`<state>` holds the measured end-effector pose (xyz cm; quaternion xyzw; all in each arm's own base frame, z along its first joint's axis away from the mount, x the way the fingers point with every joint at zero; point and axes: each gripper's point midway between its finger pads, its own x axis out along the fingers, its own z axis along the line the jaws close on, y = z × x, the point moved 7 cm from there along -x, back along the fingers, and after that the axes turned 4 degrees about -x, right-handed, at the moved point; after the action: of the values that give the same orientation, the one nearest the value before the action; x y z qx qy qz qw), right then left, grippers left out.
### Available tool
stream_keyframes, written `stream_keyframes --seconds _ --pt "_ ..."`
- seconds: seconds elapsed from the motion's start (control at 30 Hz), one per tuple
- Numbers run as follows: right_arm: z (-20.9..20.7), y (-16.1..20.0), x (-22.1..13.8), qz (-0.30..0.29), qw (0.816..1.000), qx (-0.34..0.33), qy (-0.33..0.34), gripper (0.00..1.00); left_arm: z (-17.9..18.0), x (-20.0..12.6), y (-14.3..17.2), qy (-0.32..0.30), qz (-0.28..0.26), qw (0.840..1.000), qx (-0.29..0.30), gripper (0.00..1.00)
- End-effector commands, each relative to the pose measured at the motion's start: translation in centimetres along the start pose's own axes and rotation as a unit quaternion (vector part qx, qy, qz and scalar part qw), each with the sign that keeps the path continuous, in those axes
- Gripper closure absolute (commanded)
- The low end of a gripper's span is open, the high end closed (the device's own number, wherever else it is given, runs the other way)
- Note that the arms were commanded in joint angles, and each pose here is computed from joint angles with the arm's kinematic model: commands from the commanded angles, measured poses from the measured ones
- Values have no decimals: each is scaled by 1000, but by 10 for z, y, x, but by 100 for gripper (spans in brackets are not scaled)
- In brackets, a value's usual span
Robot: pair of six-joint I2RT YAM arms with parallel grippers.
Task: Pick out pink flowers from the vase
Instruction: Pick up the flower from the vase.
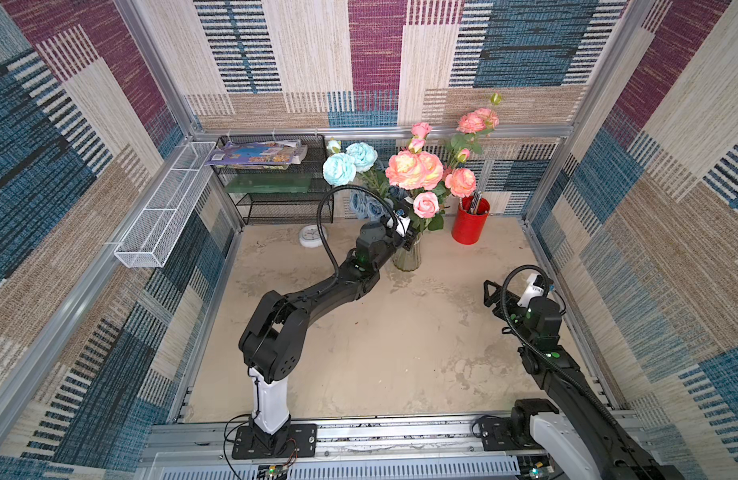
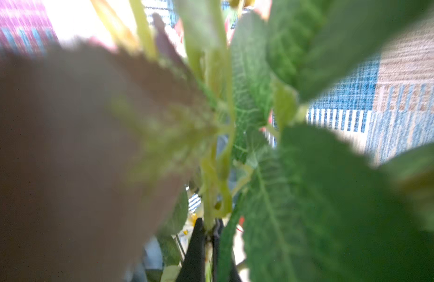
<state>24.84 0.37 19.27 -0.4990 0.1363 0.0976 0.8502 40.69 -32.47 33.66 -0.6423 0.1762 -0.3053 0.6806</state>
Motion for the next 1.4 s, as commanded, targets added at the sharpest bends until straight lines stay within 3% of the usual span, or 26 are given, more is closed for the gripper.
stream_keyframes --seconds 0.0,0.37,0.63,1.03,1.2,1.37 --pt "1 -3 -1 -12 1000 3 -4 4 -2 -5 -31 16 -31 999 9 100" --pt "2 -4 -5 -16 1000 2 -7 4 0 -11 -63 20 2 1000 0 100" --pt "2 -5 -7 -18 1000 1 -6 4 8 -8 -80 -1 69 997 14 100" --pt "3 -6 -9 -18 1000 0 -6 4 18 -20 -118 -37 12 999 30 100" --pt "2 -6 -9 -19 1000 -1 -7 4 21 -14 -149 -31 24 999 37 100" --pt "2 -6 -9 -18 1000 0 -5 4 17 -8 -152 -9 55 998 31 100"
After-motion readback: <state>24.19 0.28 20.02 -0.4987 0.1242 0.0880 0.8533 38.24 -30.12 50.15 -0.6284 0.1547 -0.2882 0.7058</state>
